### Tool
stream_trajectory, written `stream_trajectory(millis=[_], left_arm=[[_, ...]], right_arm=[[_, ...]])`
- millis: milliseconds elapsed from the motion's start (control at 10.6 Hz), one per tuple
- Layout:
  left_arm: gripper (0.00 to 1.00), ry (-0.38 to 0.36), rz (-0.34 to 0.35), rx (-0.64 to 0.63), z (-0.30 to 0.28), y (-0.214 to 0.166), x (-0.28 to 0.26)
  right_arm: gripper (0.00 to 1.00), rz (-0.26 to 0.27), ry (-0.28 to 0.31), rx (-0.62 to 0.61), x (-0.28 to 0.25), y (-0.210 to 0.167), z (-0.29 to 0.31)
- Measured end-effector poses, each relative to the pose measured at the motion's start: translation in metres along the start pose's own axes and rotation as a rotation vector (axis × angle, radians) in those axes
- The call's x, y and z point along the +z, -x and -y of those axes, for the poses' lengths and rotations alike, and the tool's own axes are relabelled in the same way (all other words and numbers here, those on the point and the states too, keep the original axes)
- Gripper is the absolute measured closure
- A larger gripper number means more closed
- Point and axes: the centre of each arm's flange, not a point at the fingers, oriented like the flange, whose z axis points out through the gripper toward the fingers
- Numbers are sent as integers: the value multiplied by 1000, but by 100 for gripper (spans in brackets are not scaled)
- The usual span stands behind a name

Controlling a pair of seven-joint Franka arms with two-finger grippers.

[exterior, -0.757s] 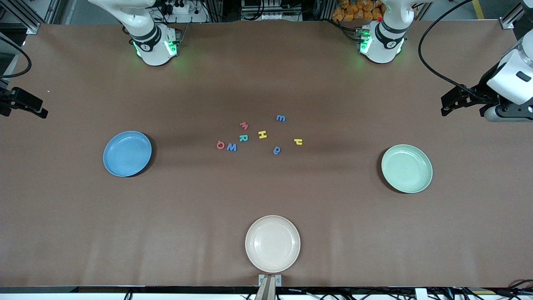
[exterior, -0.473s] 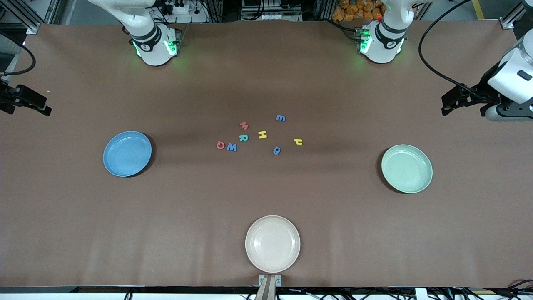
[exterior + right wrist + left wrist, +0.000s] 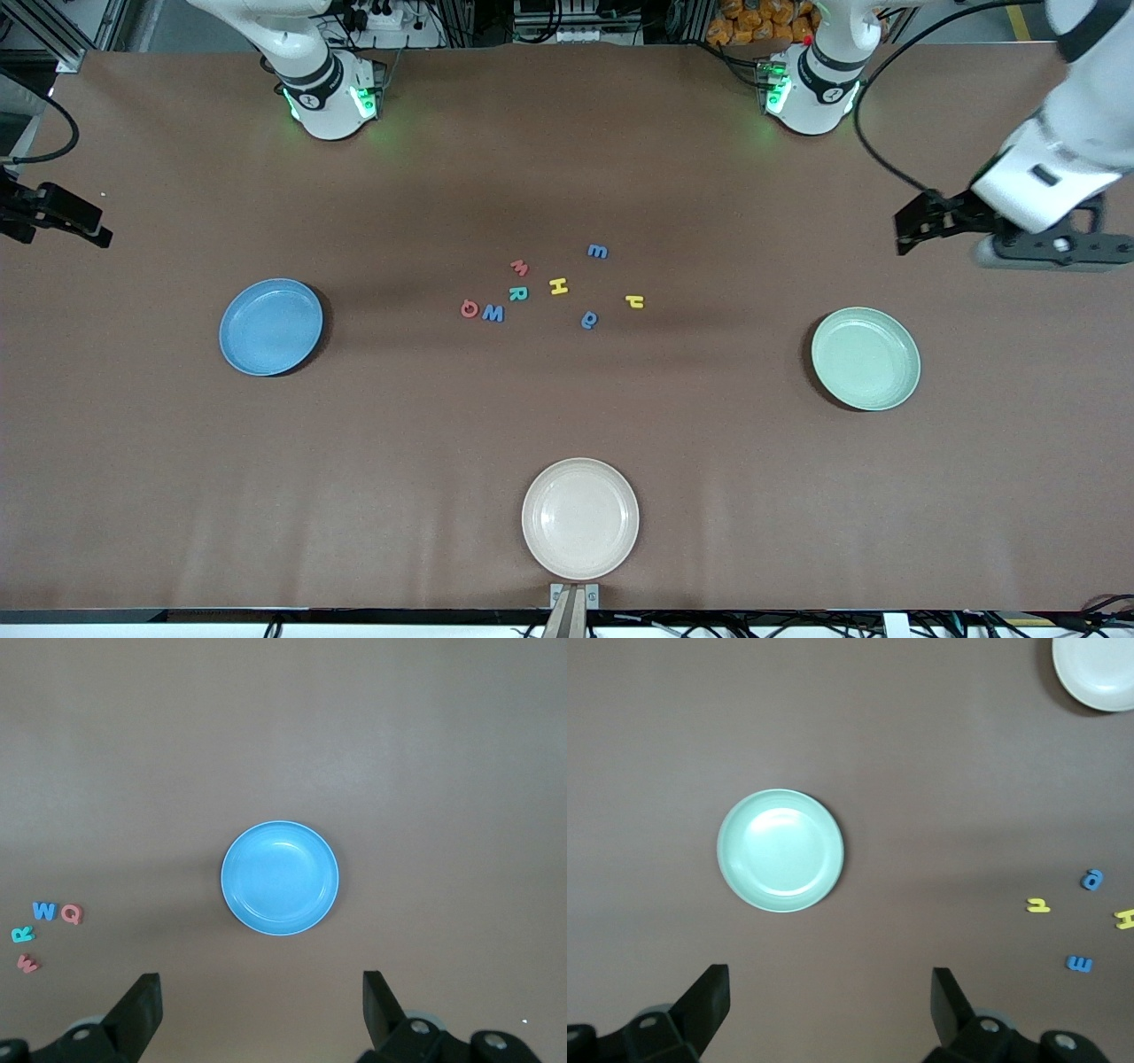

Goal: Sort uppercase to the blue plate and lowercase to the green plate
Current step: 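Reach the right gripper to the pink Q while the left gripper reaches the yellow u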

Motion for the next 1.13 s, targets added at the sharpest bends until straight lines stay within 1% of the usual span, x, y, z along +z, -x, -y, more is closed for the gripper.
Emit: stream_trajectory(millis=[189, 284, 378, 473, 567, 662, 851, 1040, 1135], left_arm=[[0, 15, -2, -6, -59, 1, 47], [0, 24, 4, 16, -88, 5, 73], [0, 34, 9, 55, -114, 10, 99], [0, 43, 15, 122, -134, 13, 122], [0, 52, 27, 236, -146, 14, 144], [0, 62, 43, 376, -153, 13, 165], [0, 81, 58, 641, -171, 14, 197], [0, 64, 32, 926, -197, 18, 219], [0, 68, 30, 1060, -208, 21, 234]], right_arm=[[0, 6, 1, -47, 3, 0, 27], [0, 11, 1, -60, 5, 1, 45], [0, 19, 2, -57, 8, 2, 65], [0, 28, 4, -55, 13, 4, 85], [0, 35, 6, -58, 22, 6, 106], [0, 36, 5, -59, 34, 5, 130], [0, 27, -3, -76, 68, 5, 188], [0, 25, -22, -77, 115, 5, 246], [0, 17, -38, -80, 146, 1, 263]])
